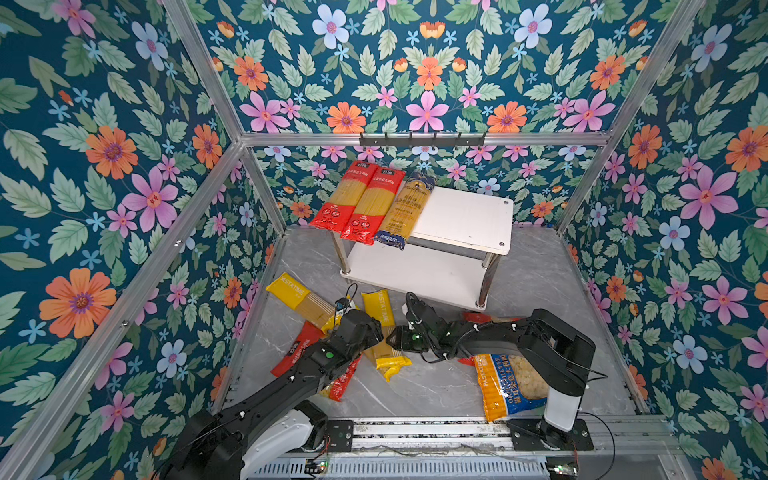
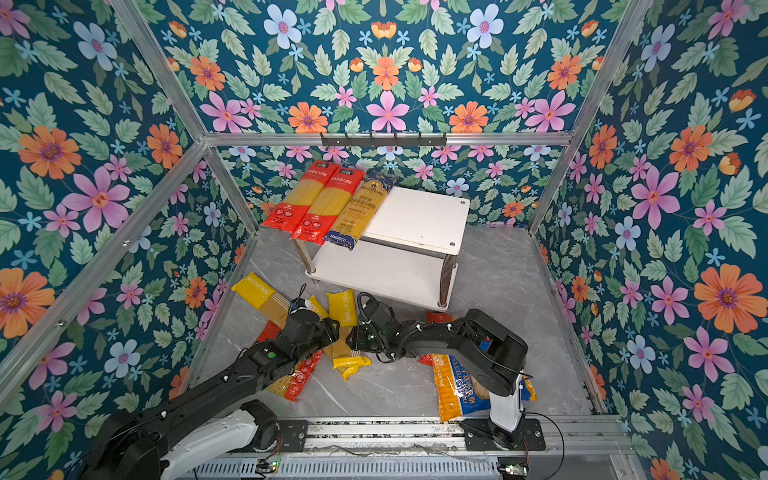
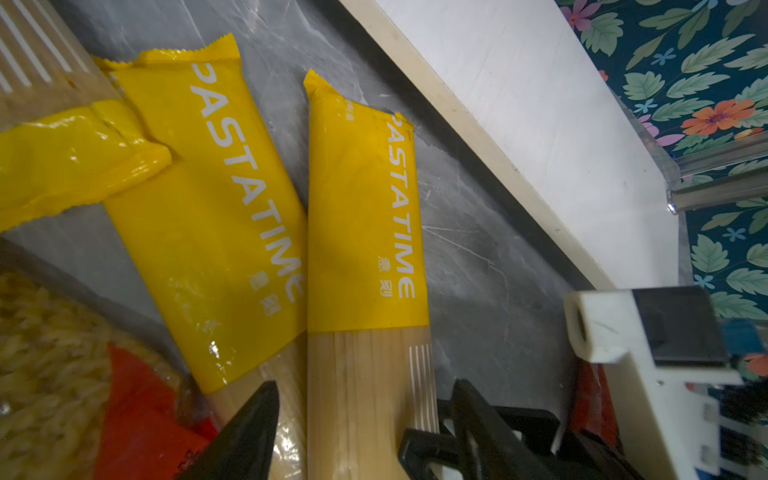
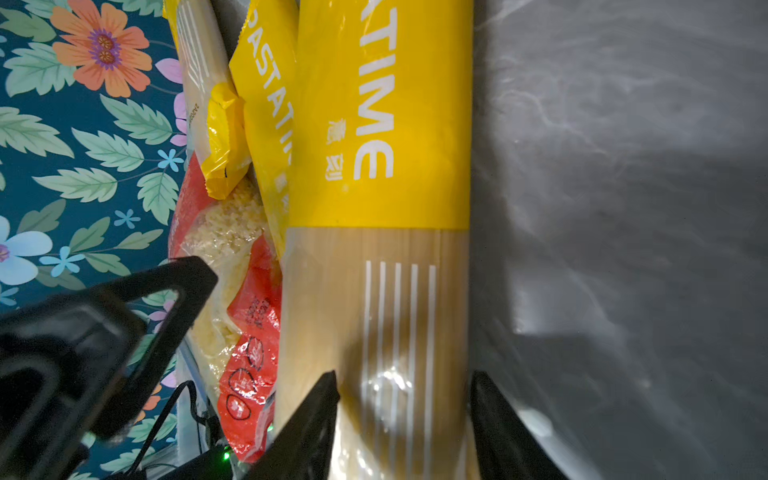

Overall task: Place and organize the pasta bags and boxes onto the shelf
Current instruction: 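Lower both grippers onto the yellow PASTATIME spaghetti bag on the table, then close both grippers on the PASTATIME bag and lift it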

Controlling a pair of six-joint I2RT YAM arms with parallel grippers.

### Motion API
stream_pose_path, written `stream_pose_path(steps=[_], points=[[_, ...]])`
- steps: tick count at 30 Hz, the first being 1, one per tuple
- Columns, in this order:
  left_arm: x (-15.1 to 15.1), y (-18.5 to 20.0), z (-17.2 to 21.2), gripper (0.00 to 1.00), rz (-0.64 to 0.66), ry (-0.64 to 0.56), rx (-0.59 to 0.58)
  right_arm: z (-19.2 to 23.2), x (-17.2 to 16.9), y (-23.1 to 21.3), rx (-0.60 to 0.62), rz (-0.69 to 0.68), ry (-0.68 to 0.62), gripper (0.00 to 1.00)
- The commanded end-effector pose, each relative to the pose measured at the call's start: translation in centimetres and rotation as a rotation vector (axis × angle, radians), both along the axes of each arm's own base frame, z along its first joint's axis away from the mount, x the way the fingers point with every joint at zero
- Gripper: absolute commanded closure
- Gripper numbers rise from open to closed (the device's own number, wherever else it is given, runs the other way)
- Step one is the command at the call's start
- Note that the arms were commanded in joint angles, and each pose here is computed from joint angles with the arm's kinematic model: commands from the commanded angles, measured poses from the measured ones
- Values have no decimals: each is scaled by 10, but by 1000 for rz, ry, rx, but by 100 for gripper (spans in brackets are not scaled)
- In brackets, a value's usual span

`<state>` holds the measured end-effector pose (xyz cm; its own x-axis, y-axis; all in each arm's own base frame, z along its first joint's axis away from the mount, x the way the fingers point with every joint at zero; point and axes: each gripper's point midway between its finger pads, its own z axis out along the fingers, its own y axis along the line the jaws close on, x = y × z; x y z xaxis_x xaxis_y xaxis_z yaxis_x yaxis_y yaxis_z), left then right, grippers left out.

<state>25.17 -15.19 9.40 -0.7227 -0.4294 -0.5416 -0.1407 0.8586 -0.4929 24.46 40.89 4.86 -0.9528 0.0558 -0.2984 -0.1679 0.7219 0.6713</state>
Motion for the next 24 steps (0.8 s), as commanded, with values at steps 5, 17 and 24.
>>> stream_pose_path(steps=[5, 17, 24], points=[[1, -5, 1, 32, -5, 0, -33, 8, -7, 0, 45, 9, 14, 74], [5, -11, 12, 33, -21, -23, -55, 17, -50, -67, 23, -94, 122, 91], [6, -24, 7, 33, -57, -8, -76, 20, -96, -79, -9, -4, 210, 72]])
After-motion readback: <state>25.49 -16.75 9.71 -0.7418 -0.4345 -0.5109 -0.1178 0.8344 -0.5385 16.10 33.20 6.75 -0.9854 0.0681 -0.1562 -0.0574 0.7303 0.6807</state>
